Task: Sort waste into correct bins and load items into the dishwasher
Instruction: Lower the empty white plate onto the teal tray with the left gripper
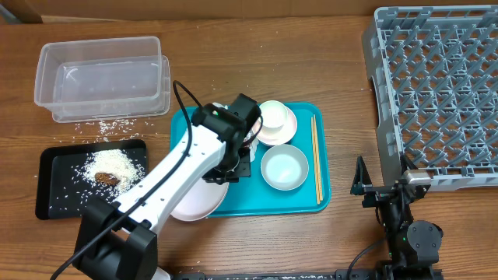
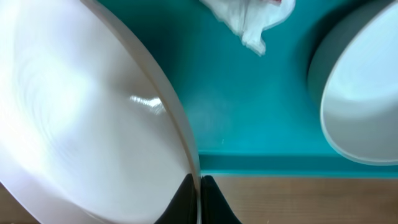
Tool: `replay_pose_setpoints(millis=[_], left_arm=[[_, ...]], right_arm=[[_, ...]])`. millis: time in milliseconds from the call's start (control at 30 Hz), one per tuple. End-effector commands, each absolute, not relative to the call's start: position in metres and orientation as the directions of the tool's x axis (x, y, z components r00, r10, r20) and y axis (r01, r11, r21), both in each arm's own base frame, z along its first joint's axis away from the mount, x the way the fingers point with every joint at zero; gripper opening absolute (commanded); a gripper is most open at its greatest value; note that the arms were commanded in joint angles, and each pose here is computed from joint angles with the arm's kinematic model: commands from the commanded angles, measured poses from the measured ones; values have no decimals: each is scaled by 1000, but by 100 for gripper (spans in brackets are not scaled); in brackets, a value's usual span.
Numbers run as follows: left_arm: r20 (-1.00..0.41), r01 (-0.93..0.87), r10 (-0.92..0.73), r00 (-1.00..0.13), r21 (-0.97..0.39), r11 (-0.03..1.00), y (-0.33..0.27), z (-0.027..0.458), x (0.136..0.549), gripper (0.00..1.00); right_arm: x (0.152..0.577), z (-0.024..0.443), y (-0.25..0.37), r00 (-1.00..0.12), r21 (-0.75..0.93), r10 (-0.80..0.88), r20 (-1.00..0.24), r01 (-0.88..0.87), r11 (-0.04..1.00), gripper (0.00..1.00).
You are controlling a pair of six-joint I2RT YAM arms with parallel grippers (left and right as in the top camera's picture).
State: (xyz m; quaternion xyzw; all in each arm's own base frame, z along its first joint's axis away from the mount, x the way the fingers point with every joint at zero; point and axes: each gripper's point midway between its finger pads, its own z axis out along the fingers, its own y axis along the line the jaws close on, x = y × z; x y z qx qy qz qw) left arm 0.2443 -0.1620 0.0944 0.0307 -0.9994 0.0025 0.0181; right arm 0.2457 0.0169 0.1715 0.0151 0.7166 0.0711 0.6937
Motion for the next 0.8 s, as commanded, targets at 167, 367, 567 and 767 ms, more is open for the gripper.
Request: replay_pose_setpoints(millis=[167,367,567,767], left_arm=[[-58,-124,-122,-991,23,992,-160,68,252,4],[-86,-122,-121,-989,-3,993,-165,64,259,12],[-55,-104,-106,-993,-43,994,-173,64,254,15],[-72,-70,-73,-995,-51,996,-175,67,259,15]], right_arm=[[246,170,15,-33,123,121,-992,-69,990,100],[246,170,15,-33,124,122,-992,-69,990,100],[246,170,15,-33,123,121,-992,-69,990,100],[246,170,15,-33,123,121,-992,-69,990,100]])
